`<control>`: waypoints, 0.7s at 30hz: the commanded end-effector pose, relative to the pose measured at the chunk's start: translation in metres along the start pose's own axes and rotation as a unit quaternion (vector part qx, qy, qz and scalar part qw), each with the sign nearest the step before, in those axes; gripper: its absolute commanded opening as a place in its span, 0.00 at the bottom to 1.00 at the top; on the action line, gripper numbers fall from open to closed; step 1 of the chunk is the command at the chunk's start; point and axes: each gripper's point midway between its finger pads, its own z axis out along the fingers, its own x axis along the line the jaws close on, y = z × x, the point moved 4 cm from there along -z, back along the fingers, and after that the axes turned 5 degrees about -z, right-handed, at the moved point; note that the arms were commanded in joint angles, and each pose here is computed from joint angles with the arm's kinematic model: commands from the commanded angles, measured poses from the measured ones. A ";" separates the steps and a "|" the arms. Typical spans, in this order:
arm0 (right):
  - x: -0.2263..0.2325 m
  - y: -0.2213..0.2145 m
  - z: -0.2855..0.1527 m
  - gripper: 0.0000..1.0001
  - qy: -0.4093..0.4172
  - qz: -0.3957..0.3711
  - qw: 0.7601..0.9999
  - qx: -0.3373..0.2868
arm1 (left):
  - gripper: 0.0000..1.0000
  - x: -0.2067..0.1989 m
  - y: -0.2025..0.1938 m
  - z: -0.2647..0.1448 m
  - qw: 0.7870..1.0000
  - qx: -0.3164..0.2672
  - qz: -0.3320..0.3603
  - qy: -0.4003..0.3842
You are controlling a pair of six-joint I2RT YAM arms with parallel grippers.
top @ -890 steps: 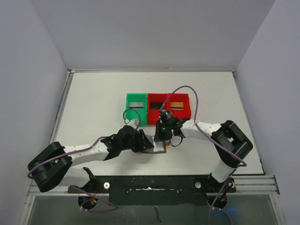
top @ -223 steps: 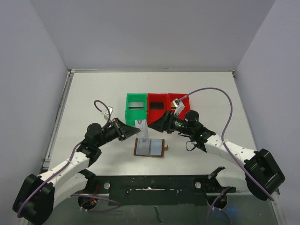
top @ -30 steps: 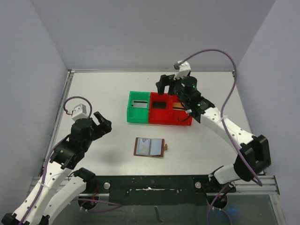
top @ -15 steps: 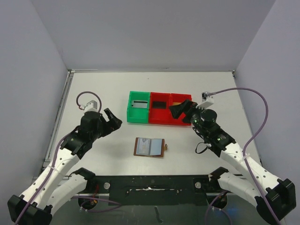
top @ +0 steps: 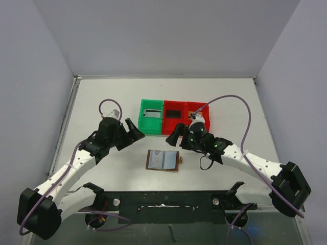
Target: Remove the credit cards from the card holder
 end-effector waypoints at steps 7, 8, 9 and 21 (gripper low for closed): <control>0.044 -0.010 0.035 0.74 0.025 -0.010 0.997 0.067 | 0.79 -0.017 0.005 -0.004 0.998 -0.010 -0.013 -0.054; 0.047 -0.013 0.038 0.72 0.022 -0.014 0.997 0.073 | 0.78 -0.016 0.005 -0.005 0.998 -0.011 -0.013 -0.052; 0.048 -0.015 0.041 0.71 0.015 -0.018 0.997 0.079 | 0.78 -0.015 0.005 -0.005 0.999 -0.012 -0.011 -0.050; 0.048 -0.051 0.065 0.59 -0.064 -0.044 0.988 0.132 | 0.77 -0.003 0.018 -0.028 0.996 -0.081 -0.013 -0.019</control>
